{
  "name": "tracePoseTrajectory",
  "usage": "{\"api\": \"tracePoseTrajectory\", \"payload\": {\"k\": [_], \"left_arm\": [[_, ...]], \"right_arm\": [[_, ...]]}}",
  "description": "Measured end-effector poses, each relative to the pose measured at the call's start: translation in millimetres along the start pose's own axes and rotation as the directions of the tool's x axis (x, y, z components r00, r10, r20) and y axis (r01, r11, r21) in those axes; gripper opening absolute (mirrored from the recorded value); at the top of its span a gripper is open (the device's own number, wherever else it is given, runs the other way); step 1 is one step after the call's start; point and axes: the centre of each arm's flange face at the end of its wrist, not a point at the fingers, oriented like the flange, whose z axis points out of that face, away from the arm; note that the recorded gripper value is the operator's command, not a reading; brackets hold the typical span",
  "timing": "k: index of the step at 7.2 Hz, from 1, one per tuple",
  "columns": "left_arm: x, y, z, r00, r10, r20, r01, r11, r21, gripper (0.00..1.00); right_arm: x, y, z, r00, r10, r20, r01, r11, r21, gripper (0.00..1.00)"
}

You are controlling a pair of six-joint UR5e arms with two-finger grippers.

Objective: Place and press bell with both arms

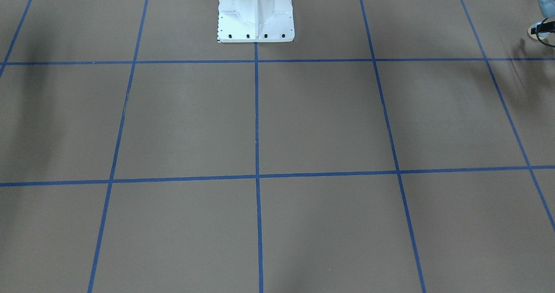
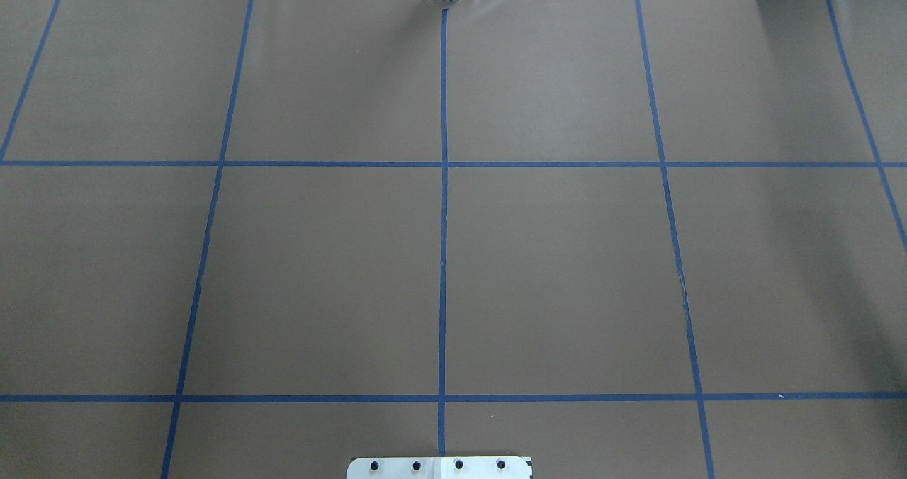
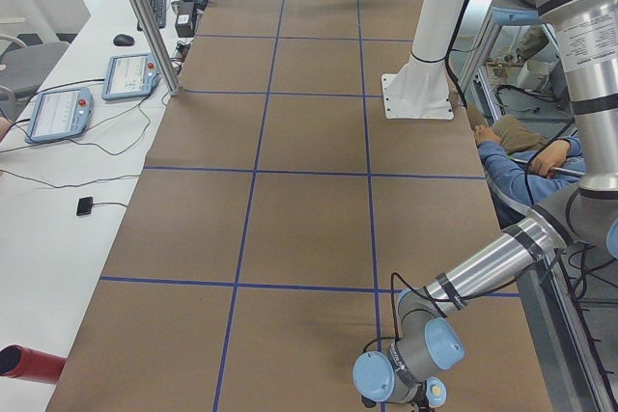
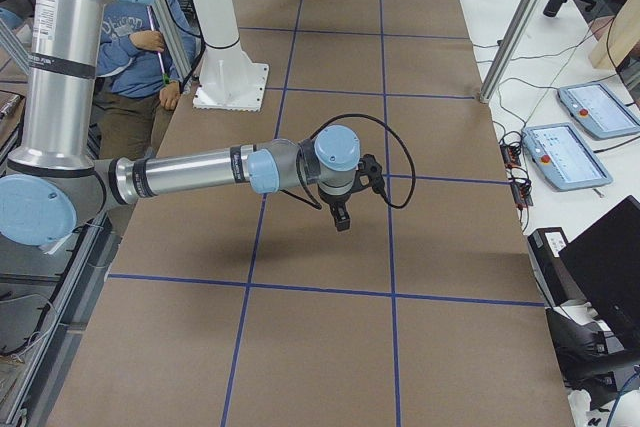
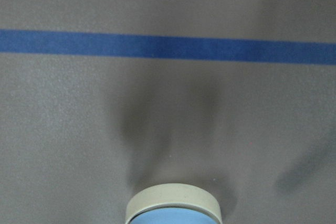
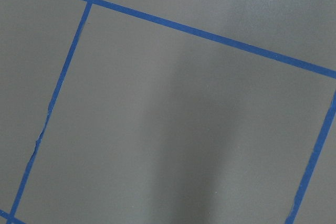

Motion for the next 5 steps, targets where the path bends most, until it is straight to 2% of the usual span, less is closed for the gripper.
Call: {"api": "tracePoseTrajectory", "payload": {"k": [5], "left_arm": [[-7.7, 1.1, 9.4, 1.000, -0.022, -0.011, 0.021, 1.000, -0.018, 0.99]], "right_arm": [[-2.1, -0.8, 1.1, 1.000, -0.008, 0.002, 0.008, 1.000, 0.000, 1.00]]}}
